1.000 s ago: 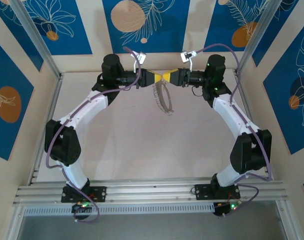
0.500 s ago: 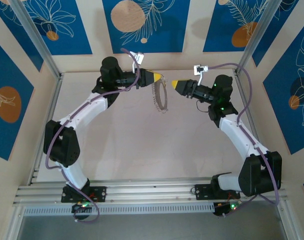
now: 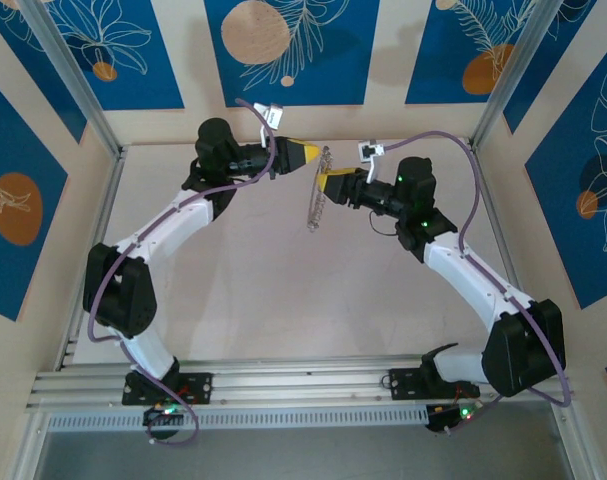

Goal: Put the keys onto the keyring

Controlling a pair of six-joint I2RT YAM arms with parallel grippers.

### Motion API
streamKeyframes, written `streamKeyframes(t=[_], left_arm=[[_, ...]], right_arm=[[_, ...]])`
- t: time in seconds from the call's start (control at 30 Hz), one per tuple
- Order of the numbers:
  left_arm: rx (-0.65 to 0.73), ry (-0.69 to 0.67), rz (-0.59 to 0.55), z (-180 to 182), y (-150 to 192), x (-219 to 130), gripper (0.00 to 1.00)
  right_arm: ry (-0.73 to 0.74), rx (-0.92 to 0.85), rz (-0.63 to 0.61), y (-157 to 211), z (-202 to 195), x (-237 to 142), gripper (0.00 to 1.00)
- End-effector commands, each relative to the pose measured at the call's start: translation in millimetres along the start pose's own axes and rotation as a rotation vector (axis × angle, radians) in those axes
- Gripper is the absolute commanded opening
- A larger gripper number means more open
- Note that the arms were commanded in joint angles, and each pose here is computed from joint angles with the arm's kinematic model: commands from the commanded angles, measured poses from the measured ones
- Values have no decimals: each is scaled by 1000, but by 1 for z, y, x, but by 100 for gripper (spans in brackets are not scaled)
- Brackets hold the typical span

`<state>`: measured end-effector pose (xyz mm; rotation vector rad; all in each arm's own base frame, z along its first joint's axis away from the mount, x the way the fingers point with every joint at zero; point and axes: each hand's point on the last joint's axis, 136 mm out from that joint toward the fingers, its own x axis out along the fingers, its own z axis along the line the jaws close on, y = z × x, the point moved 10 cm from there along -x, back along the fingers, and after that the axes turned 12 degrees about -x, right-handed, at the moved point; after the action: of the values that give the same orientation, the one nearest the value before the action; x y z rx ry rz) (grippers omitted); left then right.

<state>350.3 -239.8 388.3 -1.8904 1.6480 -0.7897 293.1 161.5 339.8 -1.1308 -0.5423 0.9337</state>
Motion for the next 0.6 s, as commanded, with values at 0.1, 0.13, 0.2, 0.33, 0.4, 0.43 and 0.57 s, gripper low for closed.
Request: streamKeyframes(t=[0.1, 0.13, 0.2, 0.33, 0.4, 0.43, 0.57], left_arm=[[78, 49, -41, -28, -9, -4, 0], [78, 50, -42, -29, -10, -4, 0], [76, 50, -42, -28, -9, -3, 0], [73, 46, -44, -26, -9, -4, 0], [72, 43, -46, -26, -9, -4, 0], [72, 41, -48, -25, -9, -3, 0], [69, 33, -56, -24, -9, -3, 0]], right_arm=[[70, -94, -41, -12, 9, -1, 50], [72, -99, -44, -14, 10, 0, 50], [74, -110, -46, -16, 11, 3, 50], [71, -135, -32, -20, 14, 9, 48], [63, -152, -21, -20, 17, 12, 42], [57, -159, -15, -20, 19, 13, 34], [15, -190, 4, -18, 29, 16, 6]])
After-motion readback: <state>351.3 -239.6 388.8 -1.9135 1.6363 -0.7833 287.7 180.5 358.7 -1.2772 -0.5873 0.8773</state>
